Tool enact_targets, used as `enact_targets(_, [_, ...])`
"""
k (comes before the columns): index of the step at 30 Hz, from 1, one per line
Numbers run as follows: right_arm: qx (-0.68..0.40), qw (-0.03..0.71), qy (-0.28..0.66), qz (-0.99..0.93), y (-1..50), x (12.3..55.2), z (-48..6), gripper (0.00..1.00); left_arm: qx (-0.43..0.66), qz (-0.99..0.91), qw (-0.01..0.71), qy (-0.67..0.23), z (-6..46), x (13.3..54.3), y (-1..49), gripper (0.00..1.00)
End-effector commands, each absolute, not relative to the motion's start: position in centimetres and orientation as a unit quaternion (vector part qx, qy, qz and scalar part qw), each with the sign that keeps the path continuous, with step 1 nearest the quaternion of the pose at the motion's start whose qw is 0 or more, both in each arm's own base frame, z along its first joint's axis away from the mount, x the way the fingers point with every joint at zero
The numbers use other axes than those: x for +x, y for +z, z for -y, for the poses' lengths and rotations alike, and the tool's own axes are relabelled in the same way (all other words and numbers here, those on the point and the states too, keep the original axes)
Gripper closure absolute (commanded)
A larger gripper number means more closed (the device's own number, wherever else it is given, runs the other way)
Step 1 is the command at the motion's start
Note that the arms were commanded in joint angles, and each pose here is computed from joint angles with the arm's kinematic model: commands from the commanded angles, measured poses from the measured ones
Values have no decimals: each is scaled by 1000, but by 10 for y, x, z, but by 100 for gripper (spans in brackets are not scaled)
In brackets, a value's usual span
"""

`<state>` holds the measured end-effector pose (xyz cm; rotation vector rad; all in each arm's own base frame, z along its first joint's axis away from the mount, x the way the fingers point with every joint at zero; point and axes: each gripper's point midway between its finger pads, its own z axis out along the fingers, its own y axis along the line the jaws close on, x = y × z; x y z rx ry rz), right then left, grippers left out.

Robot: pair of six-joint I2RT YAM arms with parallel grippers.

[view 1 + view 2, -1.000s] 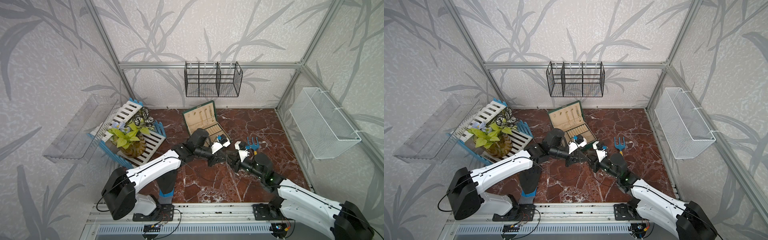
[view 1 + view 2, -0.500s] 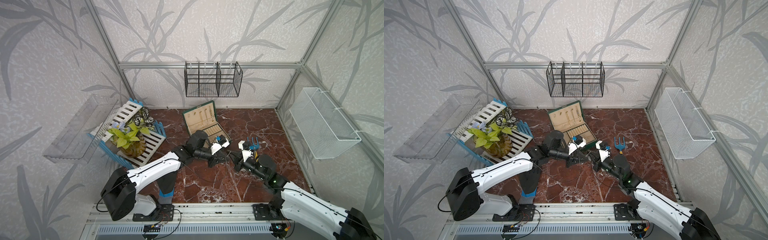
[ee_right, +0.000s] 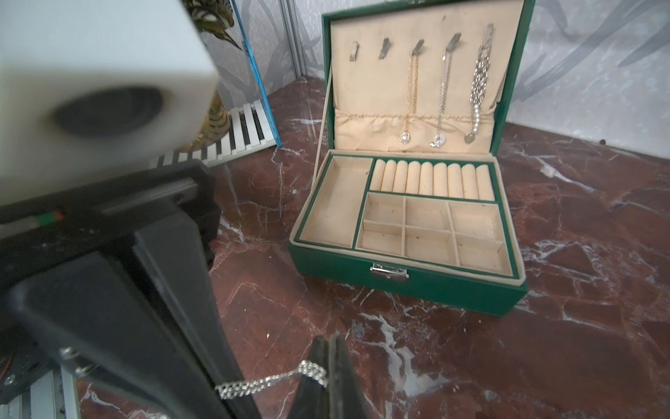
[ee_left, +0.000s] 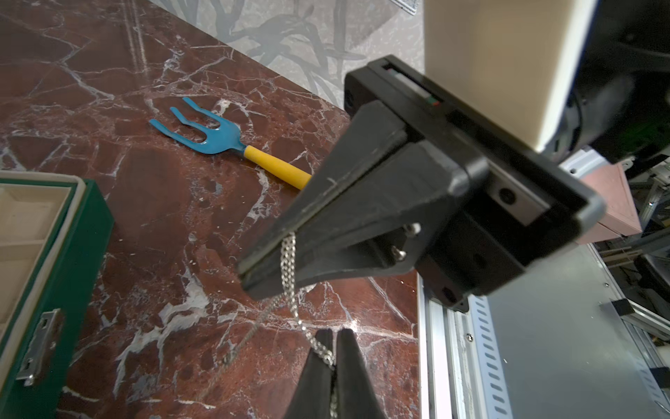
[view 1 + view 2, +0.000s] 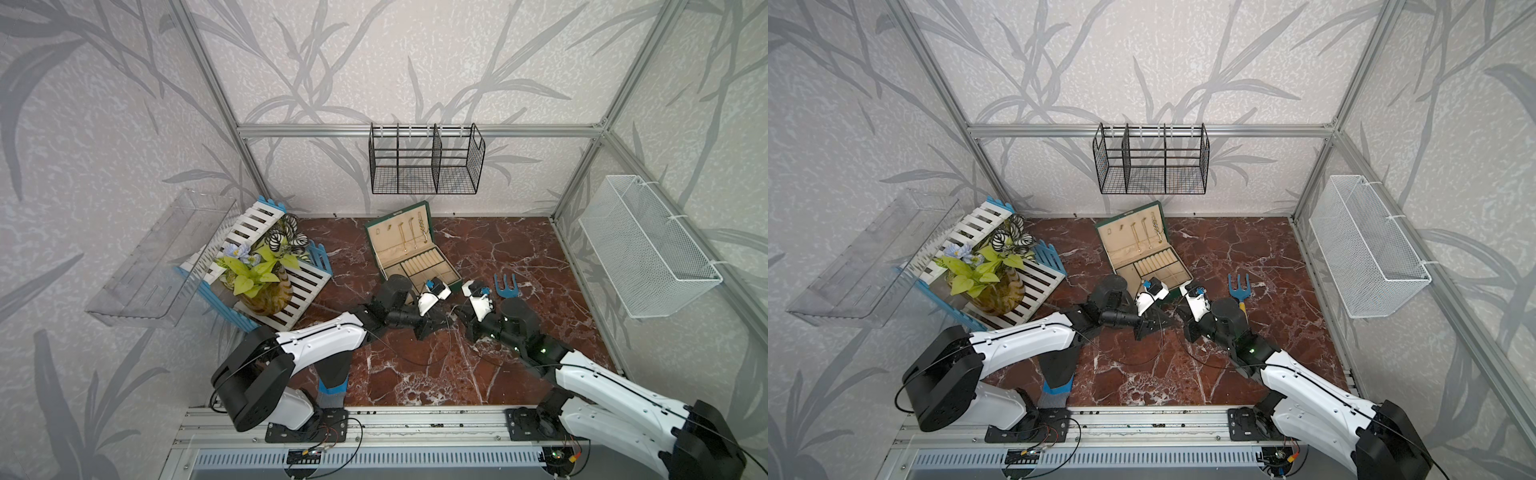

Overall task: Put jewelry chain into jewelry box
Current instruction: Pick up the necklace from the center of the board, then move the jewelry box to the center of the board.

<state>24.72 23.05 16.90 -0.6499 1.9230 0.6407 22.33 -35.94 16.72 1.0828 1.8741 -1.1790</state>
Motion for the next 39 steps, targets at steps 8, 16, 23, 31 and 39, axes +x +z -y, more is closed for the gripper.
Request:
enact_targets(8, [-252,402,178,-862,141,260,-218,100,349,-750,390,-404,344,269,150,62])
enact_targets(16, [-195,348,104,-911,125,266,-193,100,228,-792,451,-342,303,302,177,50])
enact_targets(23, [-166,324,96,-927,123,263,-188,100,17,-859,468,-208,216,330,164,32])
enact_targets(31, [-144,303,100,-937,123,259,-186,100,-97,-882,427,-176,182,347,130,16])
enact_targets(39, [-127,313,106,-935,129,259,-184,100,-102,-912,349,-189,209,379,81,10])
